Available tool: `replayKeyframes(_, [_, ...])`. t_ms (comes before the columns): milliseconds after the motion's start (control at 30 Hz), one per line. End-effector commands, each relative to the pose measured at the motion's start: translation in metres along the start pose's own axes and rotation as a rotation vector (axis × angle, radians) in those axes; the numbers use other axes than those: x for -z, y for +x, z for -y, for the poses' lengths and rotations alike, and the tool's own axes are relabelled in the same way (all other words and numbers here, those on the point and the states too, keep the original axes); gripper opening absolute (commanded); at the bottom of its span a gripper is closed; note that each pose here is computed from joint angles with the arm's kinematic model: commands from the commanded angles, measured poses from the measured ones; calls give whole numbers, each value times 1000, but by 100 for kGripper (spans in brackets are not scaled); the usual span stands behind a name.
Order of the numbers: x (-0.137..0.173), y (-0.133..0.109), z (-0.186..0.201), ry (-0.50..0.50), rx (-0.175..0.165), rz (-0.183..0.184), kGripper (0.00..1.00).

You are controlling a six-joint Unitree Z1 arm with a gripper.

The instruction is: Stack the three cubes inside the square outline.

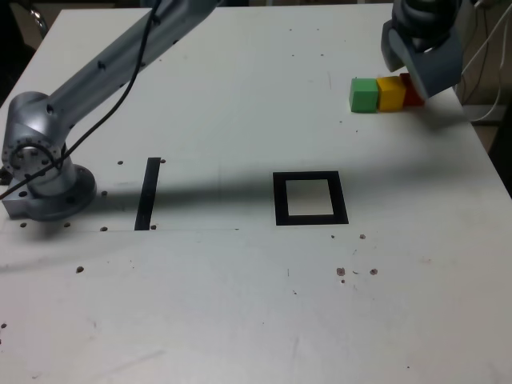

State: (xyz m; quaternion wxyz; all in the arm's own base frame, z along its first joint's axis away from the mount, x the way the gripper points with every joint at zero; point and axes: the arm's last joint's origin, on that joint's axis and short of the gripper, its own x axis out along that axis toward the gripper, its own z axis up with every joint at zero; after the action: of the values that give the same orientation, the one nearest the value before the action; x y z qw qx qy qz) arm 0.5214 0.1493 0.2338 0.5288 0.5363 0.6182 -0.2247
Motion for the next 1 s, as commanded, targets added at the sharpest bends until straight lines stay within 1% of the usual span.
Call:
replayKeyframes(0, [0, 7, 1, 2, 15, -1, 94])
replayKeyframes(67, [0, 11, 0, 2, 19, -2, 93])
replayKeyframes(300, [2, 14, -3, -8, 8, -2, 91])
replayKeyframes(533, [1, 17, -4, -10, 7, 4, 90])
replayKeyframes(800, [0, 19, -6, -8, 3, 25, 84])
replayKeyframes(967, [0, 21, -6, 2, 3, 50, 78])
